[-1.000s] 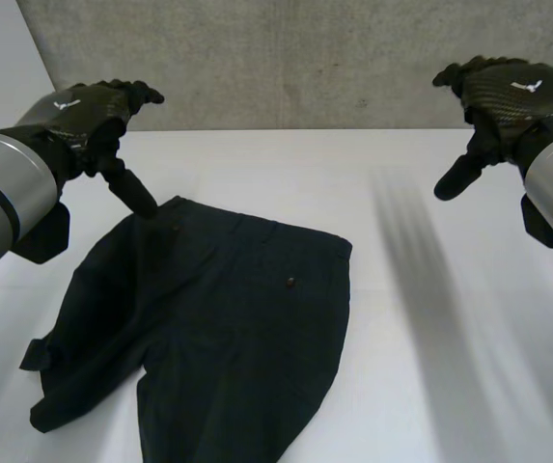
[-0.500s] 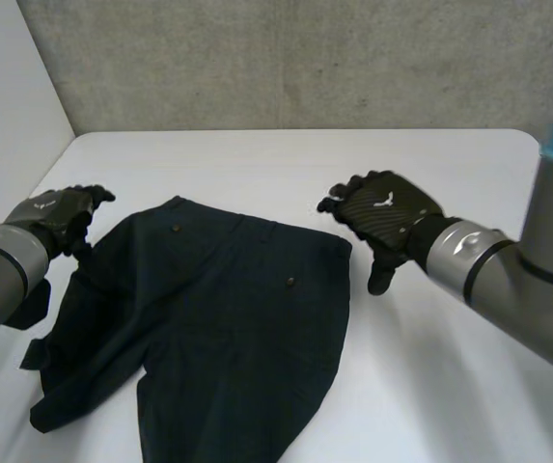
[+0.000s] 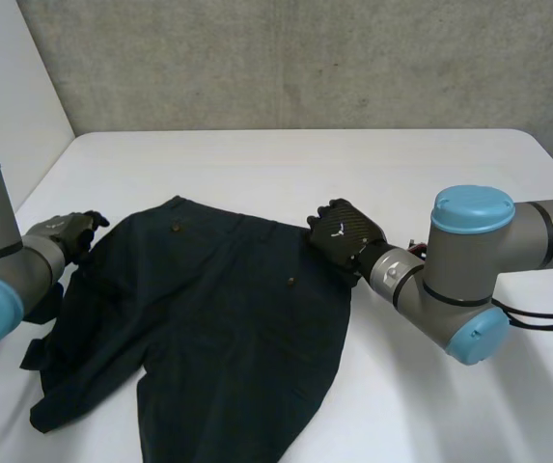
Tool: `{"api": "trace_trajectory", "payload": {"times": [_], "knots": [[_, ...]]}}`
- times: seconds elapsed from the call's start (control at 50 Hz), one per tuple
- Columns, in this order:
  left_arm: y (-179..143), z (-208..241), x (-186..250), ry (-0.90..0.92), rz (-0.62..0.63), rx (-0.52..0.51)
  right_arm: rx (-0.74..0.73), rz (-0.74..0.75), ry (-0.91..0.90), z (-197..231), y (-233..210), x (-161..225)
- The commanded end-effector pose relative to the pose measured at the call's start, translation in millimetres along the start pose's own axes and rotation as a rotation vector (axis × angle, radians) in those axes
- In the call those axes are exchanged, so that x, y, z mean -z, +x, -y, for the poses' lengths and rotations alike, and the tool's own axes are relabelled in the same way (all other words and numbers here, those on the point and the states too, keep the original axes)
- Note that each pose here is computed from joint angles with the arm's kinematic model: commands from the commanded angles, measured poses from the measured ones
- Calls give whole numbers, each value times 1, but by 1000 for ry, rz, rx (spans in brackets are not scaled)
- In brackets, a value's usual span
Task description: Fold the shorts.
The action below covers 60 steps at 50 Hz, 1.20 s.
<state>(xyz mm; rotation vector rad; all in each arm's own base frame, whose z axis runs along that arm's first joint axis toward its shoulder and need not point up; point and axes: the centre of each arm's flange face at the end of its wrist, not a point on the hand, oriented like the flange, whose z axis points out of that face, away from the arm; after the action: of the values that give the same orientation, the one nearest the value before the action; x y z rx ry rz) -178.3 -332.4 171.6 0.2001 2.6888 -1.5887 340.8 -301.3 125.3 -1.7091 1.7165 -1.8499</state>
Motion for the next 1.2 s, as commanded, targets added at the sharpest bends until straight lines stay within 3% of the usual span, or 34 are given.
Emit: {"api": "trace_trajectory", "payload": {"times": [0.02, 0.28, 0.46, 0.56, 0.68, 0.84, 0.9, 1.0, 1.1, 1.2], "knots": [[2, 0, -19, -1, -5, -10, 9, 3, 4, -4, -1, -8], [26, 19, -48, 87, -71, -27, -22, 71, 20, 7, 6, -1], [66, 53, -61, 241, -214, -51, -96, 54, -142, 20, 51, 58], [105, 72, -58, 345, -359, -78, -157, 124, -221, 30, 41, 92], [127, 90, -55, 445, -404, -98, -220, 223, -297, 31, 15, 124], [117, 84, -57, 400, -367, -168, -264, 24, -177, 36, 39, 109], [98, 87, -65, 392, -293, -173, -251, -40, -138, 31, 48, 93], [62, 103, -83, 443, -127, -219, -244, -57, -126, 21, 53, 68], [61, 112, -95, 533, -80, -294, -246, -40, -138, 5, 49, 46], [62, 116, -100, 569, -64, -299, -237, -16, -122, -4, 41, 29]]}}
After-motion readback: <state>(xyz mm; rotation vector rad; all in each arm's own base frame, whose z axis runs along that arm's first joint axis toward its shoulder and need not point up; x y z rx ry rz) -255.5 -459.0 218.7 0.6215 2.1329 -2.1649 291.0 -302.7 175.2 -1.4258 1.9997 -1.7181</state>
